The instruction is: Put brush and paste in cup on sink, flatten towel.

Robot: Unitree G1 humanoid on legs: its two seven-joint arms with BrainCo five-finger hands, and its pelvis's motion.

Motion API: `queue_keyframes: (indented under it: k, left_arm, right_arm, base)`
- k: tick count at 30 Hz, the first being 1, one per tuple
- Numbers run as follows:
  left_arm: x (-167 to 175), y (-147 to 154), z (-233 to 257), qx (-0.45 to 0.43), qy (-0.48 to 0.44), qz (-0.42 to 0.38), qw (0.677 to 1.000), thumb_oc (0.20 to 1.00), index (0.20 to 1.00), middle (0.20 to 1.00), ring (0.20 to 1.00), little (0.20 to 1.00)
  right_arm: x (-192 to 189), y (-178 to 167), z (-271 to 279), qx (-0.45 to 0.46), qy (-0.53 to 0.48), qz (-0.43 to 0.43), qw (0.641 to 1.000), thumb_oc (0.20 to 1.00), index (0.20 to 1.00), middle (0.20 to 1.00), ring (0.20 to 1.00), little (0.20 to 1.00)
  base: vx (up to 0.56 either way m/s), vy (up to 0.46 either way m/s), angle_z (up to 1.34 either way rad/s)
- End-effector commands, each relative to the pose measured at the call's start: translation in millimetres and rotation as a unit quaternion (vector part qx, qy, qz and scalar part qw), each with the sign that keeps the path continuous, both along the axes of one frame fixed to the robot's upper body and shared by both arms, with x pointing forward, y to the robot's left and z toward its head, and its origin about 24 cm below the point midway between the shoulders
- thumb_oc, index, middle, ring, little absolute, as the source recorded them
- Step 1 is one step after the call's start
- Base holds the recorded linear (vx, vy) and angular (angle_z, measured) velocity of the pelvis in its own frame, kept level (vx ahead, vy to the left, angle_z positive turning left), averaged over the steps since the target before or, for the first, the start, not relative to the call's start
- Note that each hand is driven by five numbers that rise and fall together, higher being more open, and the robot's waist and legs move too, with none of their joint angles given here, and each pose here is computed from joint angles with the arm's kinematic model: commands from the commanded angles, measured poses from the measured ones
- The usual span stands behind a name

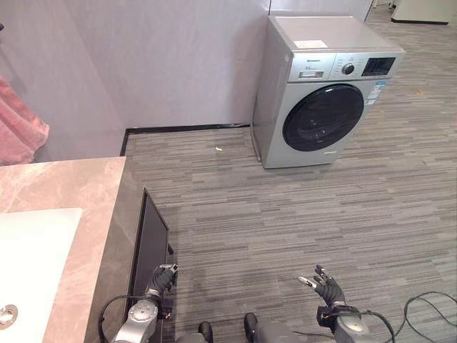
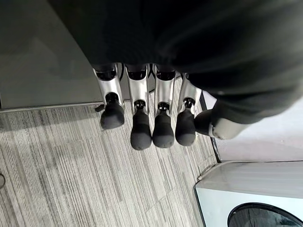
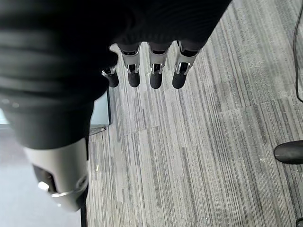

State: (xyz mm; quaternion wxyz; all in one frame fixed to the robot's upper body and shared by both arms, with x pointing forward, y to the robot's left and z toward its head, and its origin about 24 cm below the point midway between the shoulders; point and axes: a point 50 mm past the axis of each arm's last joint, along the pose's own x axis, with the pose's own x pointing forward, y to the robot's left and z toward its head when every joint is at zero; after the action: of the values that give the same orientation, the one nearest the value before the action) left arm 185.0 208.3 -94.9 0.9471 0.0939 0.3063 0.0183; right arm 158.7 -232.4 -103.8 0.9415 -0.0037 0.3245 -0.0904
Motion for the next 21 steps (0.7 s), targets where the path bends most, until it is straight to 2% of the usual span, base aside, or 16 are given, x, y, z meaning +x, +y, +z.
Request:
queue_keyframes:
  k: [1,2,3,12,21]
  left_arm:
    - [9.9,4.0,9.0,0.008,-0.033,-0.005,0.999,0.2,0.2,0.2,0.2,0.2]
    - [9.7,3.3,8.4,0.007,-0.03,-0.008,0.999,0.432,0.432,0.432,0.432,0.432]
    - [9.8,4.1,8.2,0.015,-0.029,-0.014,0.999,1.0,1.0,1.0,1.0,1.0]
    - [25.9,-8.4,11.8,0.018,-0.04,-0.023,0.999,1.0,1.0,1.0,1.0,1.0]
    - [23.2,6.4,8.7,0.027,-0.028,0.006,0.999,1.0,1.0,1.0,1.0,1.0]
  right_arm:
    - [12.0,-2.4,10.6,0.01,-0.047,-0.014,0.999,1.0,1.0,1.0,1.0,1.0]
    - [12.3,-1.7,10.2,0.007,-0.045,-0.009,0.999,1.0,1.0,1.0,1.0,1.0]
    - [13.4,0.9,9.4,0.003,-0.04,0.002,0.999,1.0,1.0,1.0,1.0,1.0]
    - [19.5,-1.3,7.8,-0.021,-0.024,0.017,0.999,1.0,1.0,1.0,1.0,1.0]
    - [17.2,-4.6,7.1,-0.027,-0.014,0.033,0.999,1.0,1.0,1.0,1.0,1.0]
  base:
    - [0.06,0.031,-0.02]
    - [0.06,0.035,-0.01]
    - [0.06,0.036,0.01]
    - [0.05,0.038,0.0]
    - [0.04,0.018,-0.01]
